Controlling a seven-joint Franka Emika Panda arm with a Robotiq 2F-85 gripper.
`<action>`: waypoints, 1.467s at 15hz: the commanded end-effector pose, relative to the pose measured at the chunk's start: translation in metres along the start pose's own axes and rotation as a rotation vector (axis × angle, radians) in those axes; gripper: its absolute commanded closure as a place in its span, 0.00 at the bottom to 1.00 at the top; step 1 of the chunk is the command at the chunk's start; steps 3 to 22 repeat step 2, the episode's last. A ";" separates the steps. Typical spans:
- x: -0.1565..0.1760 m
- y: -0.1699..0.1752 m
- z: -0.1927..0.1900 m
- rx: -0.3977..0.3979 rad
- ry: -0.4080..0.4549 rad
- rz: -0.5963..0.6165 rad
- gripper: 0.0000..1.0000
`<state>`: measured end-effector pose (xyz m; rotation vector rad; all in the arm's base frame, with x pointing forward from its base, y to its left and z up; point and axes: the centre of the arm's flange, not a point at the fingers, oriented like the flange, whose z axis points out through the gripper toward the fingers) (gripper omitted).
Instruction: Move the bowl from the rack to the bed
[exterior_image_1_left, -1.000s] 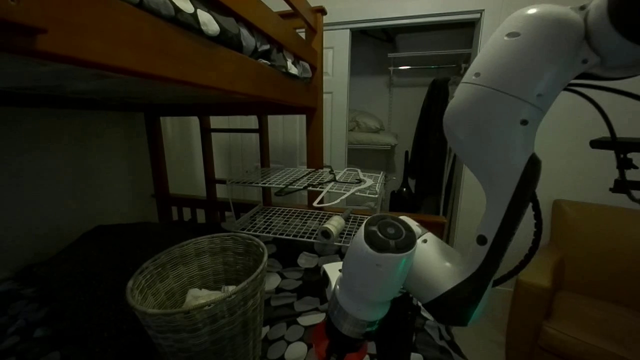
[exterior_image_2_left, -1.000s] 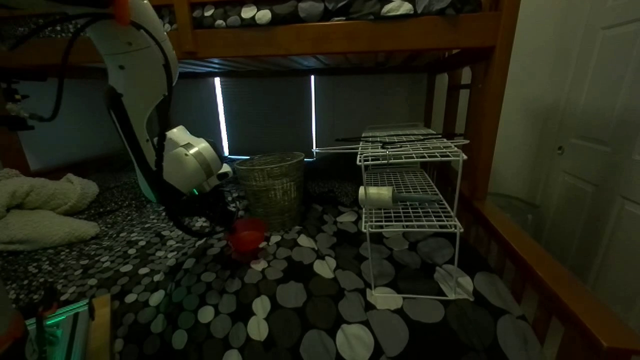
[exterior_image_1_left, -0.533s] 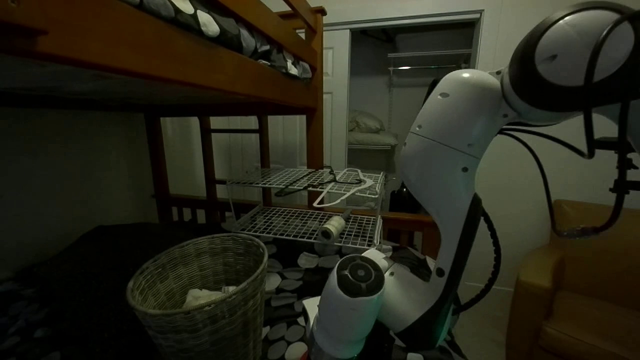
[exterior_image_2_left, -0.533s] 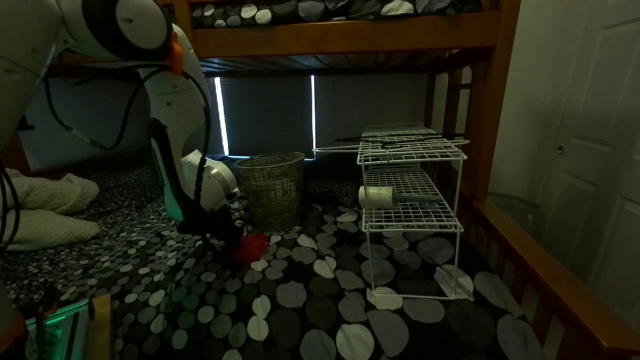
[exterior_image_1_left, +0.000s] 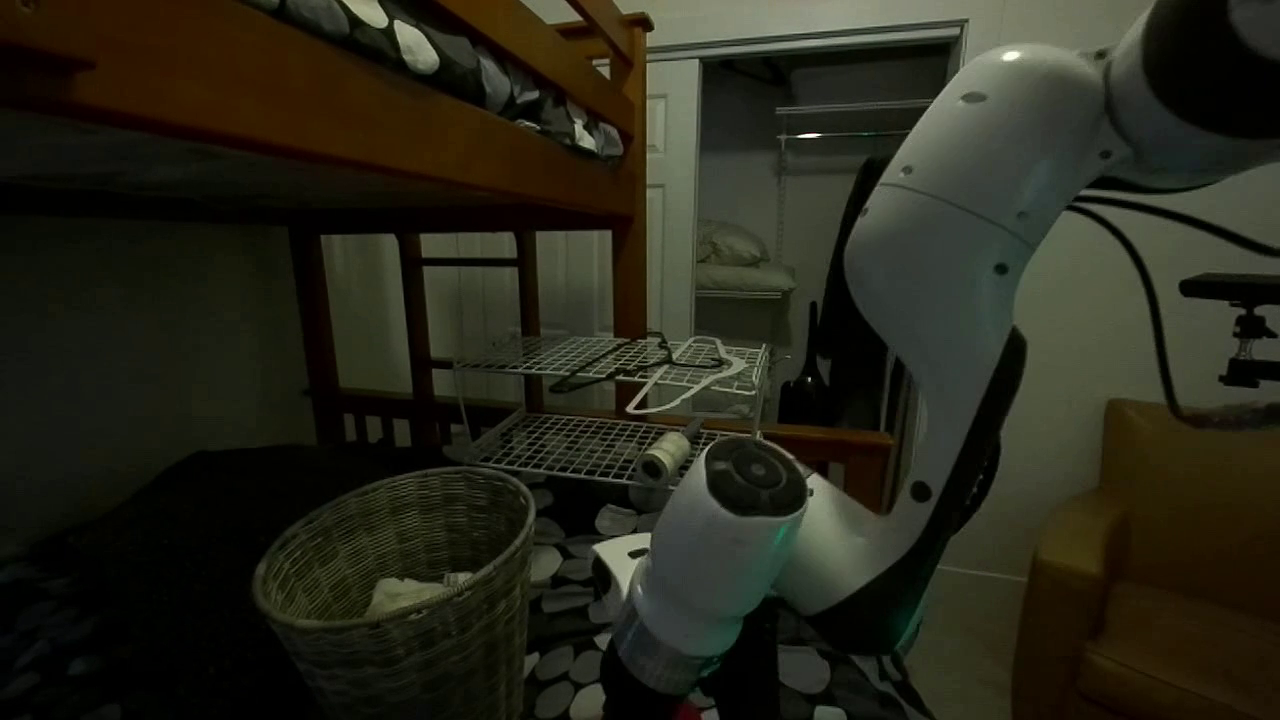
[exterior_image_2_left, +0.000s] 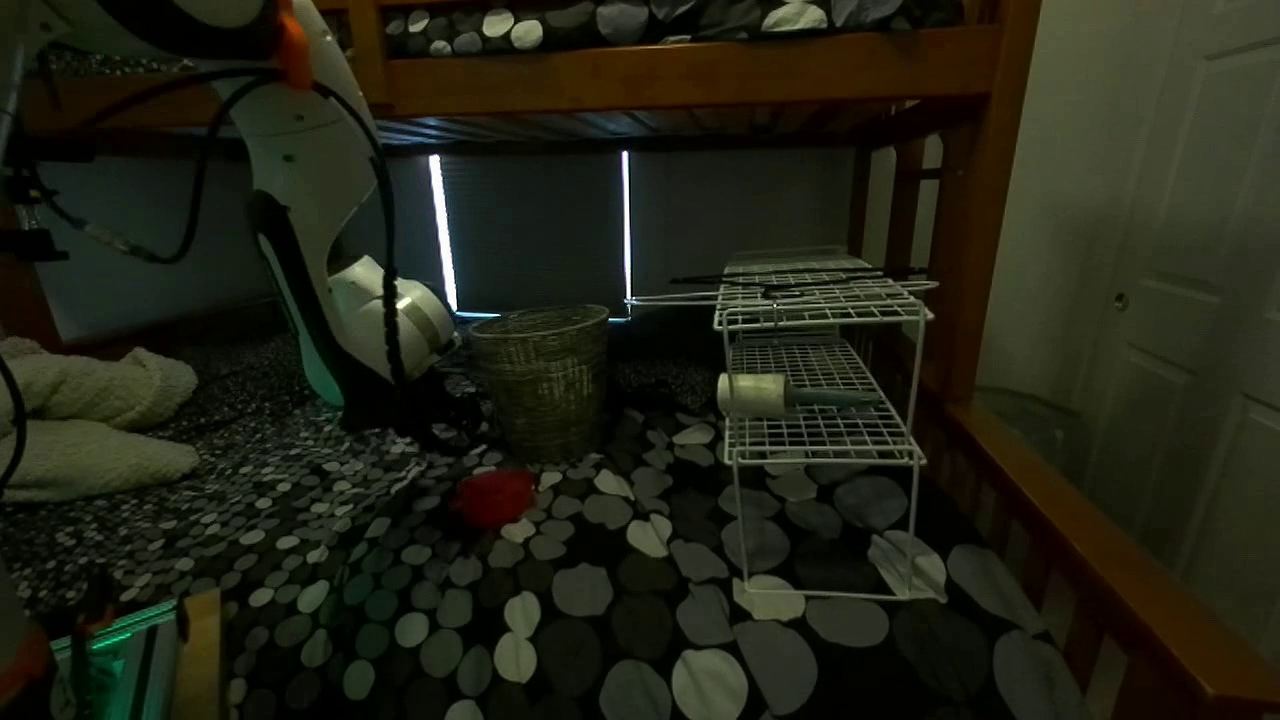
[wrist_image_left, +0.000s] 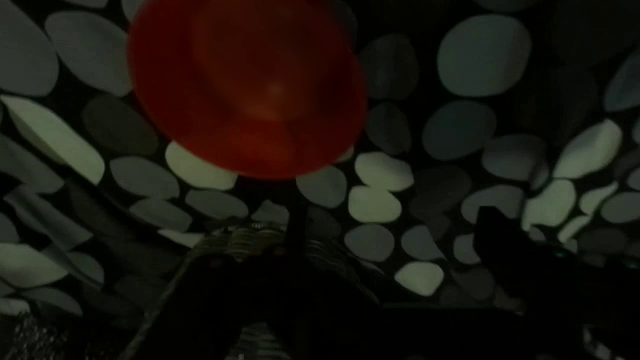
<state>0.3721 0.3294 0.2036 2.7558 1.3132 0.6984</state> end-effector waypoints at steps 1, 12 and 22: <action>-0.005 0.001 -0.092 -0.030 0.083 -0.086 0.00; 0.003 -0.003 -0.035 -0.004 0.054 -0.049 0.01; 0.003 -0.003 -0.035 -0.004 0.054 -0.049 0.01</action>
